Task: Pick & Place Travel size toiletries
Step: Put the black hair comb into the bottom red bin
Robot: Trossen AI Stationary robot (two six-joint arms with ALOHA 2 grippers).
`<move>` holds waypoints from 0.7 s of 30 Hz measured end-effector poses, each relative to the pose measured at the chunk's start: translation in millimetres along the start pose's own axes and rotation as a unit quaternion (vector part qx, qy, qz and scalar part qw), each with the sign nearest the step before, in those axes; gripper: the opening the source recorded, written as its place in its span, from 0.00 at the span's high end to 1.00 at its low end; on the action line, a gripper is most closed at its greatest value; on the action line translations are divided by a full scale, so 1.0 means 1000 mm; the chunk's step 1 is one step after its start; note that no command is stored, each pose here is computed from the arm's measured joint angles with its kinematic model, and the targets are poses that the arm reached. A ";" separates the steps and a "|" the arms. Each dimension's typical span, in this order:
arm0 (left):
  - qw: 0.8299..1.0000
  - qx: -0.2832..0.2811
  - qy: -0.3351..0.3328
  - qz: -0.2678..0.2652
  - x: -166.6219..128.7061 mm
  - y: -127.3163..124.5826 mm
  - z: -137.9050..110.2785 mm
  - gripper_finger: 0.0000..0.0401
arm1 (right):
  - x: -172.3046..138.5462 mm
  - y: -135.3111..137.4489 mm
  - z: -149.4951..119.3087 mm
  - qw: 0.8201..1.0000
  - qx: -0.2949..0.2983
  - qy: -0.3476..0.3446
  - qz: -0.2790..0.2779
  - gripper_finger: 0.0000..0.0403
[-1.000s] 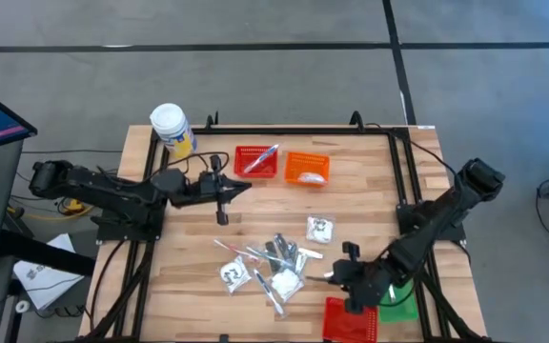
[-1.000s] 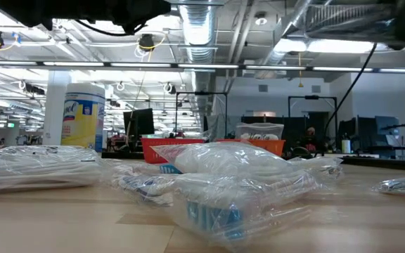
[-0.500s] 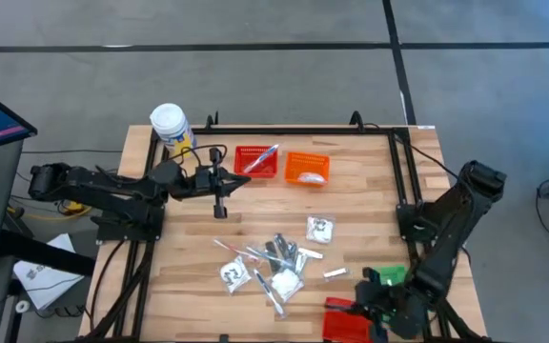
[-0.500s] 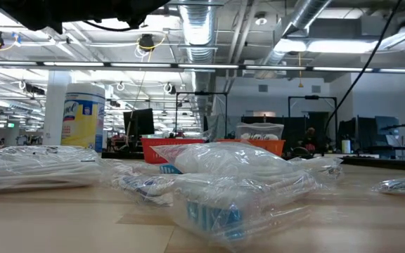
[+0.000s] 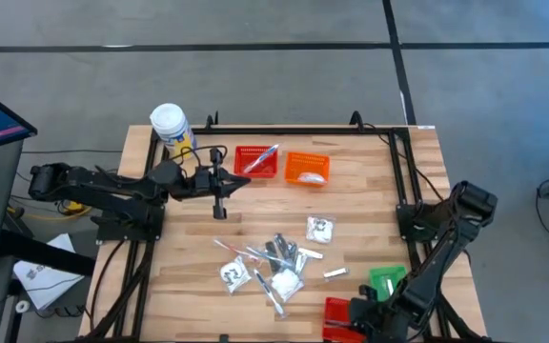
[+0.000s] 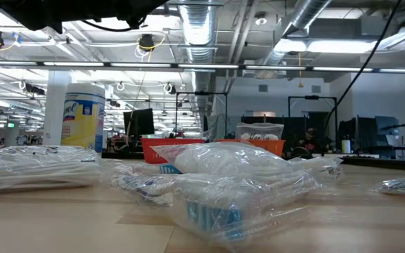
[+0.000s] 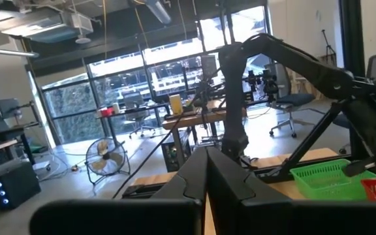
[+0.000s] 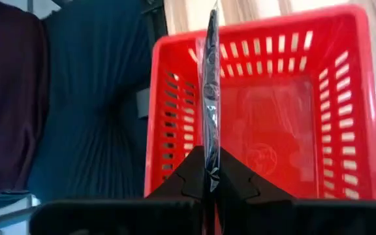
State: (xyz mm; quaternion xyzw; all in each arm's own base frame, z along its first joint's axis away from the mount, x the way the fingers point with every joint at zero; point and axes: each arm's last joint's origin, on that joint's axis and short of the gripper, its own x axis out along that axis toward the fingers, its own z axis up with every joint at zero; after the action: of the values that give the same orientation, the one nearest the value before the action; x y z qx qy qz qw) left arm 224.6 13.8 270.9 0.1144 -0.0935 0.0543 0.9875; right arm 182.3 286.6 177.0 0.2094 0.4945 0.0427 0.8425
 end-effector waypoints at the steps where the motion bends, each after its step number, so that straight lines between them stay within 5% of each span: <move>1: 1.000 0.000 0.000 0.000 0.000 0.000 0.000 1.00 | -0.001 0.001 0.000 1.000 0.007 0.000 0.002 0.98; 21: 1.000 0.001 0.000 0.002 0.000 0.000 0.000 1.00 | -0.002 -0.010 -0.003 0.996 0.071 0.030 -0.045 0.85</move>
State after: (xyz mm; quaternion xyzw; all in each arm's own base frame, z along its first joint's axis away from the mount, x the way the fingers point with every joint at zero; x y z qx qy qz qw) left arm 224.5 14.0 271.2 0.1155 -0.0935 0.0569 0.9873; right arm 177.6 278.1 173.7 0.2449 0.5302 -0.0245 0.8113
